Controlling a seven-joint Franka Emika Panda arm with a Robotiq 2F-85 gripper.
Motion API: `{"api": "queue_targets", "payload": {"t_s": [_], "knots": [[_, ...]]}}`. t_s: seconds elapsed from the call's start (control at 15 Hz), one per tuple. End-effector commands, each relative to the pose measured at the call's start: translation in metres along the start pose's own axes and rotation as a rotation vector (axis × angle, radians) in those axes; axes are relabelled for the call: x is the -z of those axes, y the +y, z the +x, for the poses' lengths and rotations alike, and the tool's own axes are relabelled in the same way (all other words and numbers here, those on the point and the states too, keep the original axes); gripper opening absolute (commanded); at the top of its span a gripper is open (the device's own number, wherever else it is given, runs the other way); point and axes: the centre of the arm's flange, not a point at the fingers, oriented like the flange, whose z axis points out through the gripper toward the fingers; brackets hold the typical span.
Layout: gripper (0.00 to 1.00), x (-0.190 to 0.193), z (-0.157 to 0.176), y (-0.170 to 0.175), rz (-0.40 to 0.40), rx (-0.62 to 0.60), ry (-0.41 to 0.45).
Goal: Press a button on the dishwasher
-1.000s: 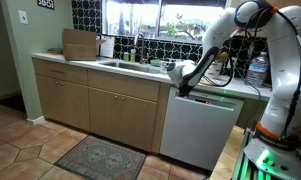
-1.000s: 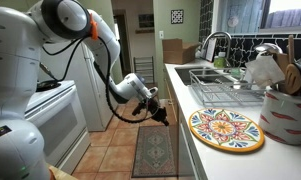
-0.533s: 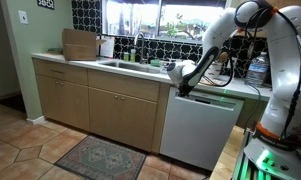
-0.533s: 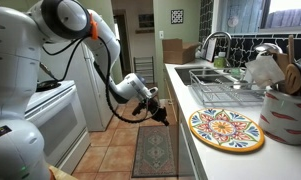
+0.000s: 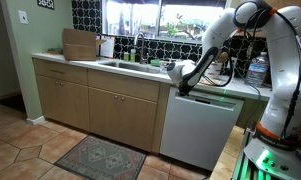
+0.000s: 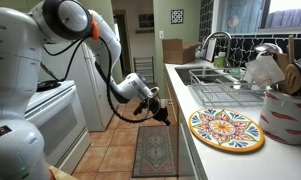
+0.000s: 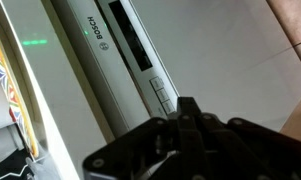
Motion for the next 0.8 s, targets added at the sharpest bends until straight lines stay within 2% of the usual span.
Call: {"api": "queue_targets", "payload": {"t_s": [0.0,0.73], "knots": [[0.00,-0.011,0.005,-0.003,-0.021,0.003,-0.014],[0.00,-0.040,0.033,-0.012,-0.067,0.054,0.031]]}}
